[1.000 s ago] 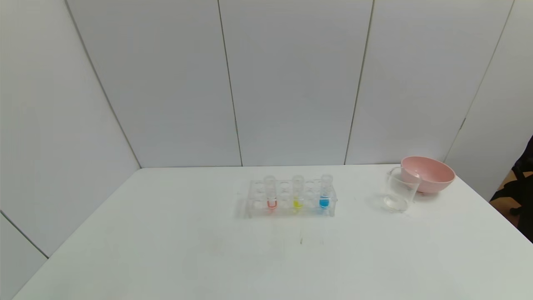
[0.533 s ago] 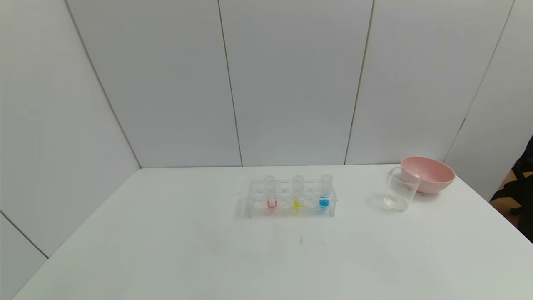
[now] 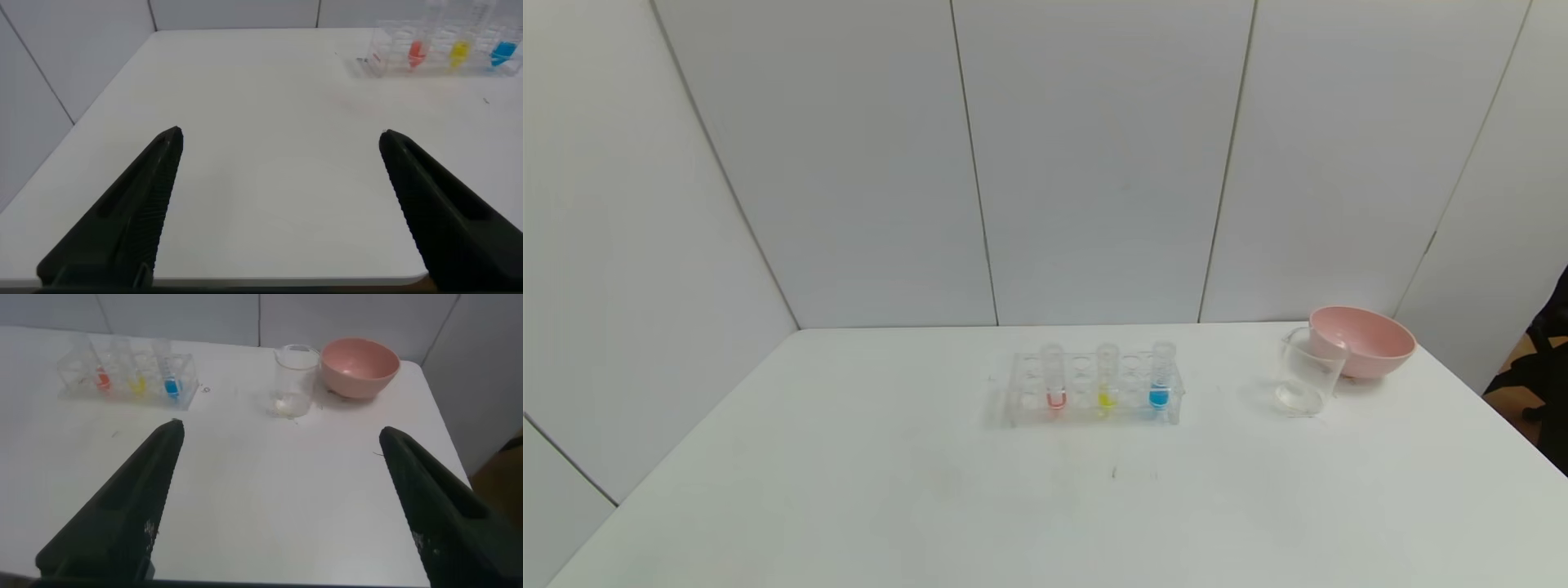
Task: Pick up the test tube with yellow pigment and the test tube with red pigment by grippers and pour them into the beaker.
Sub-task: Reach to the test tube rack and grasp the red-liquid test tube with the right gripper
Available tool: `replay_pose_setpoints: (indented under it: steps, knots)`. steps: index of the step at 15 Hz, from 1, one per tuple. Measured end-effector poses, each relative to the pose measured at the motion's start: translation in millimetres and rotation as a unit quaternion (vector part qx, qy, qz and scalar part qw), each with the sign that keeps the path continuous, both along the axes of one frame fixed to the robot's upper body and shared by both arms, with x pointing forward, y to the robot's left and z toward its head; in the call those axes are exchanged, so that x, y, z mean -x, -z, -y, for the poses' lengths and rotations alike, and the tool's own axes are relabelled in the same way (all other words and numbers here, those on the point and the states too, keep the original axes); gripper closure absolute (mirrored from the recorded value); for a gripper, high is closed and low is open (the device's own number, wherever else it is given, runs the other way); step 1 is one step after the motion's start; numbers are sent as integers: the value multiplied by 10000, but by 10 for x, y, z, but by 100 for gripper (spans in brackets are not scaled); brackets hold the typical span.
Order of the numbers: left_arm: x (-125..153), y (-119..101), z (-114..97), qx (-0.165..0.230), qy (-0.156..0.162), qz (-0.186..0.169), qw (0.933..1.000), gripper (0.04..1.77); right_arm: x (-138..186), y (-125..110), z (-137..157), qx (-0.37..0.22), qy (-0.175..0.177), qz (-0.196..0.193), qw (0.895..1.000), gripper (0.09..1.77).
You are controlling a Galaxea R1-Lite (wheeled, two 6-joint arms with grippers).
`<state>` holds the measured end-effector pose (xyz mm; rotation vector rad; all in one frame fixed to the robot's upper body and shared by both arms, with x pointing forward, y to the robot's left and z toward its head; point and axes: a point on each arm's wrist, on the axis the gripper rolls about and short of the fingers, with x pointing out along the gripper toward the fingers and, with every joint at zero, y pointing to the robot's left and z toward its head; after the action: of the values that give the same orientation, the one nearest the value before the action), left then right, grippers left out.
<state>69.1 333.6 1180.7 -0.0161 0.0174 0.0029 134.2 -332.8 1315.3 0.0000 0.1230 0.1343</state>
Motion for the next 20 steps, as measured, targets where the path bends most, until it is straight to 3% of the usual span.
replay_pose_setpoints:
  steps: [5, 9, 14, 20]
  knots:
    - [0, 0, 0, 0, 0, 0, 10000, 9, -423, -183, -82, 122, -291, -296, 9991, 15]
    - [0, 0, 0, 2, 0, -1, 10000, 9, -715, -328, -317, -53, -209, -522, 9984, 15]
    - [0, 0, 0, 2, 0, 0, 10000, 9, -760, -306, -879, -138, -492, -792, 9955, 15]
    - [0, 0, 0, 2, 0, 0, 10000, 9, -923, -103, -1631, -146, -943, -1438, 9850, 15]
